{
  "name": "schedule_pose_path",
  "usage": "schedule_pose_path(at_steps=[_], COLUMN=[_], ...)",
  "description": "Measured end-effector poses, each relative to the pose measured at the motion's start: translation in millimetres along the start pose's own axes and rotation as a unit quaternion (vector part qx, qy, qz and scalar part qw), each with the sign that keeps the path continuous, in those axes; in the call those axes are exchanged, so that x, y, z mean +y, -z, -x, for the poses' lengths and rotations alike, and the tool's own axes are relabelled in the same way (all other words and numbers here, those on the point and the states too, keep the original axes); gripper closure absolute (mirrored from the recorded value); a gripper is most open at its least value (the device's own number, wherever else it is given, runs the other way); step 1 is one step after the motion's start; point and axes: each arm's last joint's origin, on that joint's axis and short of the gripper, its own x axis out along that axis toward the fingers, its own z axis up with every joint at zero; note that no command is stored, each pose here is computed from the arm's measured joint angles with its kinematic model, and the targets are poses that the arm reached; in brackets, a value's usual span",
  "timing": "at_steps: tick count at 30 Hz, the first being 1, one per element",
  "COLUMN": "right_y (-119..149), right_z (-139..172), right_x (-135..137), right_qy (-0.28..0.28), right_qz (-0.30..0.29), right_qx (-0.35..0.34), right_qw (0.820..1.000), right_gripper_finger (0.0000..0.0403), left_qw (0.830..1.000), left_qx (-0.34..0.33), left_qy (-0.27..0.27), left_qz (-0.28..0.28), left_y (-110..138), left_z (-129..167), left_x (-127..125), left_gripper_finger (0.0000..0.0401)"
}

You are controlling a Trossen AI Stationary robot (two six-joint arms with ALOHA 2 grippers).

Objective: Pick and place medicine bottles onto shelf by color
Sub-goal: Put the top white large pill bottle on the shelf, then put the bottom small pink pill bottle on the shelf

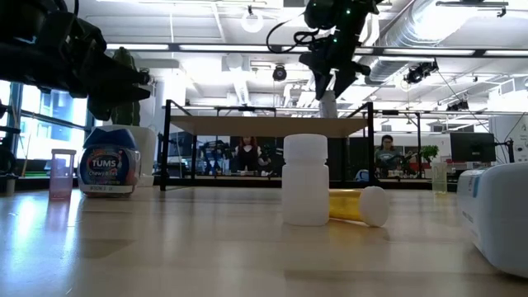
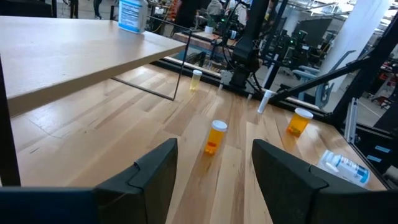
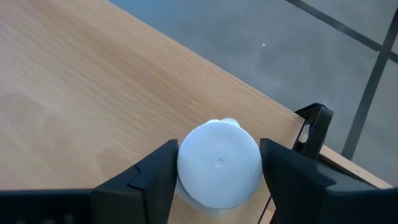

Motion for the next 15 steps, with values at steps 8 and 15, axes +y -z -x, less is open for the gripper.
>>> schedule_pose_path(at_steps=[8, 15], right_y=[-1, -2], right_z=[5, 28], right_x=[-3, -11], right_qy=[-0.001, -0.007], right_qz=[-0.004, -0.014], right_qx=[-0.007, -0.037], right_qw=[1.0, 0.999], right_gripper_finger=[0.0175, 0.0174], left_qw=[0.999, 0.991], left_qx=[-0.004, -0.015], left_qy=[-0.026, -0.019], left_qz=[0.047, 0.129], left_y=[0, -4], left_z=[0, 0], left_x=[2, 0], left_gripper_finger=[0.0193, 0.017])
